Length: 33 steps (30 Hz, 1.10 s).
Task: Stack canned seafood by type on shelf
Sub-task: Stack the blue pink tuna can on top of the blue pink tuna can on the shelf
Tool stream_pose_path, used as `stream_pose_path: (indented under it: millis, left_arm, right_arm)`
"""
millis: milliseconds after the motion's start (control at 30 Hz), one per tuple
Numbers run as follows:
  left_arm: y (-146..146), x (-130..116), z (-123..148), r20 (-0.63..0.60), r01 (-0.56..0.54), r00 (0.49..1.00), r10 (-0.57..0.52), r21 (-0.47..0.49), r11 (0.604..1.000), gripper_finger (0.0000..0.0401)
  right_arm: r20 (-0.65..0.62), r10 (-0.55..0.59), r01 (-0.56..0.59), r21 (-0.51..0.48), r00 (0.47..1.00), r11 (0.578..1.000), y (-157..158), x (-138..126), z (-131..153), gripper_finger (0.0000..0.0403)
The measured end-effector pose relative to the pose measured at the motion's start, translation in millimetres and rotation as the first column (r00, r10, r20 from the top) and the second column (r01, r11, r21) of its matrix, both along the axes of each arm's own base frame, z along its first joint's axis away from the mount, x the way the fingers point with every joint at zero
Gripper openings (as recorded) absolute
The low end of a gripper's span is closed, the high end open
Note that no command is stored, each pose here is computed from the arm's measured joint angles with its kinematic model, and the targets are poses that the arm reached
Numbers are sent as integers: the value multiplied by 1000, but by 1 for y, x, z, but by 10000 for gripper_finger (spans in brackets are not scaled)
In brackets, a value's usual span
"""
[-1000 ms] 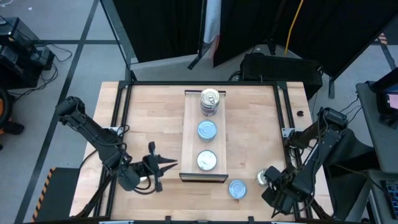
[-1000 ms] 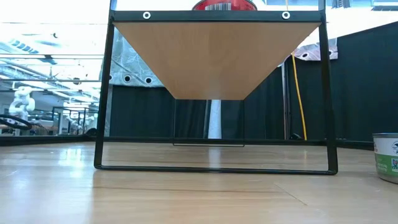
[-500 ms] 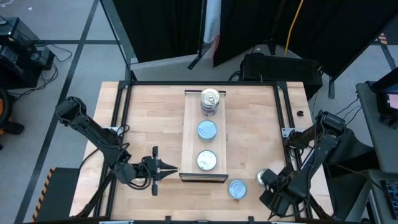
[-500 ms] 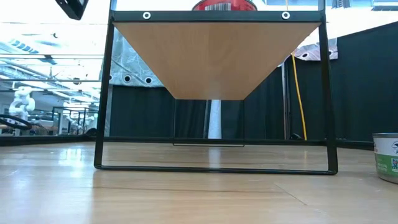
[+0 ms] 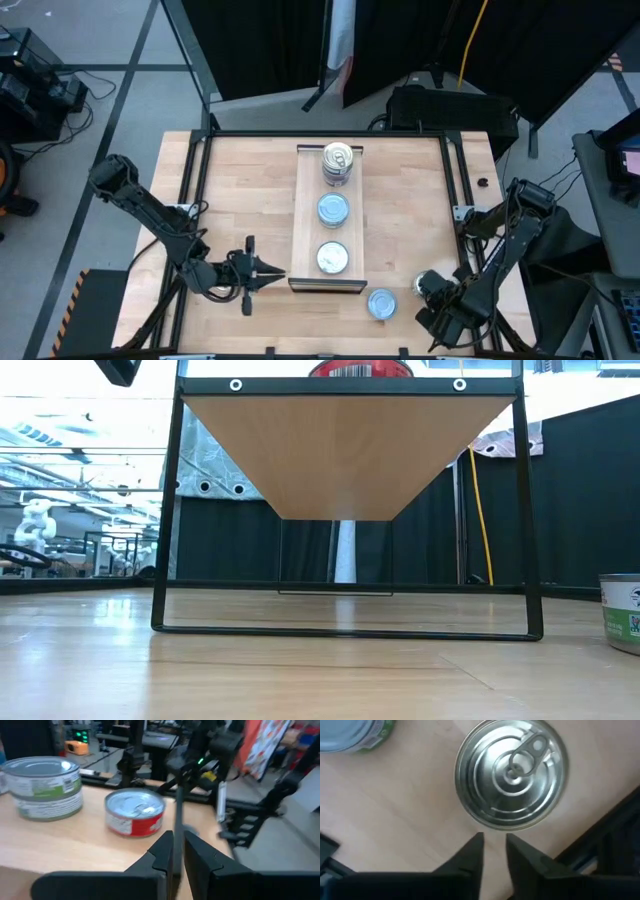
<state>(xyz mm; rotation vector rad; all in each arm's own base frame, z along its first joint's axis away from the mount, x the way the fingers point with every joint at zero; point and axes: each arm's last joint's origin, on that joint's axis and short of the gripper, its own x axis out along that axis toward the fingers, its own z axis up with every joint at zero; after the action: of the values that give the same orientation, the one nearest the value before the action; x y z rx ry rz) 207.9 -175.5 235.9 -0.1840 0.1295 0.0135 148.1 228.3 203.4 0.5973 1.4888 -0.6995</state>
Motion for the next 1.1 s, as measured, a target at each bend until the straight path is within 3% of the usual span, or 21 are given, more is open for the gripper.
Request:
stream_pose_path:
  millis: [200, 467, 1100]
  left_arm:
    - [1, -10, 17, 48, 79, 996, -75, -70, 994, 42]
    - [-5, -20, 20, 45, 124, 992, -122, -49, 991, 42]
    - [-6, -20, 19, 43, 122, 992, -119, -74, 990, 42]
  right_arm:
    - [23, -33, 32, 30, 999, 999, 2, 1, -7, 5]
    - [4, -58, 58, -10, 998, 998, 1, 1, -12, 2]
    - [-33, -82, 81, -20, 996, 997, 4, 2, -20, 1]
